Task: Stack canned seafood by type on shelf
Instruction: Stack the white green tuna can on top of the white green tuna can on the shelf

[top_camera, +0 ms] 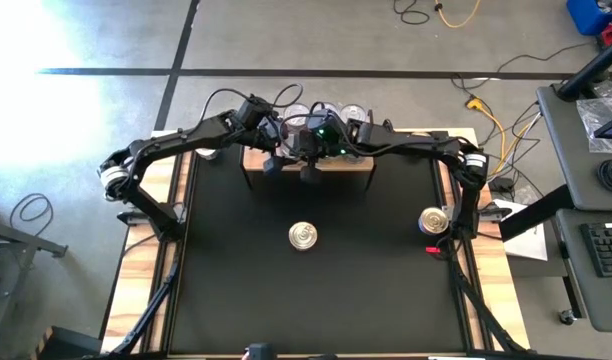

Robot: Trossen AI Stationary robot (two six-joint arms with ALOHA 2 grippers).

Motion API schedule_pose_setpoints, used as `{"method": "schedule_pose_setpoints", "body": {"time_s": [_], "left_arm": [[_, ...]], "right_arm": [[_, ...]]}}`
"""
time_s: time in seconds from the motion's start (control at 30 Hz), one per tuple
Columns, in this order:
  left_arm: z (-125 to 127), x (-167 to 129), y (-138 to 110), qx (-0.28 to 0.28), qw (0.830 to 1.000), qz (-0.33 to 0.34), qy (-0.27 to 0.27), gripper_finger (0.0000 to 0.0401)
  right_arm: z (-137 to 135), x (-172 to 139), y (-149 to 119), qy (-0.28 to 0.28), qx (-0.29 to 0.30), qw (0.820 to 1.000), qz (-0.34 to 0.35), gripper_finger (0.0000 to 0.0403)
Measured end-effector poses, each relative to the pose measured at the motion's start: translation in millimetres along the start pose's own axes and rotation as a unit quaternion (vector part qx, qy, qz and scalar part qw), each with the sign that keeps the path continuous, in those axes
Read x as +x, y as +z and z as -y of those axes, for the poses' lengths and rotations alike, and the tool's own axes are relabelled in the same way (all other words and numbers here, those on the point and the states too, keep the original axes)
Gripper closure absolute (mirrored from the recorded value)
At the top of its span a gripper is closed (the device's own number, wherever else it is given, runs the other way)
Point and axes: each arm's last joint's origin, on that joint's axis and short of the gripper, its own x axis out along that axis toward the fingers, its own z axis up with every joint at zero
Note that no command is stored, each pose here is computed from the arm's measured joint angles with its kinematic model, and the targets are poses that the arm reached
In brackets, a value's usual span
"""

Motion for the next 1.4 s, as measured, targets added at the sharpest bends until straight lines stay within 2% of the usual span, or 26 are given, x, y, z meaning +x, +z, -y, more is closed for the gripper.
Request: {"method": "schedule_pose_setpoints", "body": {"time_s": [0.4,0.6,0.73,0.97,1.07,1.4], "left_arm": [[0.6,-2.6,-1.5,0.009,1.0,-0.014,0.003,0.0001],[-1.5,-2.4,-1.3,-0.016,0.999,-0.025,0.042,0.0001],[-1.5,-2.4,-1.3,-0.018,0.999,-0.025,0.043,0.0002],[2.1,-1.1,0.1,-0.012,0.999,-0.022,0.032,0.0023],[3.8,-0.1,-0.7,-0.02,1.0,-0.015,-0.001,0.0012],[5.0,-1.7,-1.0,-0.022,1.0,-0.022,0.002,0.0006]], "right_arm": [[0.1,0.2,-0.6,0.0,0.0,1.0,-0.001,0.039],[1.6,0.2,-0.9,-0.006,-0.005,1.0,-0.002,0.039],[1.9,0.2,-1.0,-0.006,-0.004,1.0,-0.002,0.039],[1.4,0.2,-1.2,-0.002,-0.003,1.0,-0.002,0.039],[1.1,0.2,-1.5,0.002,0.006,1.0,-0.002,0.039],[2.9,-0.7,-5.0,0.007,0.032,0.999,-0.018,0.039]]}}
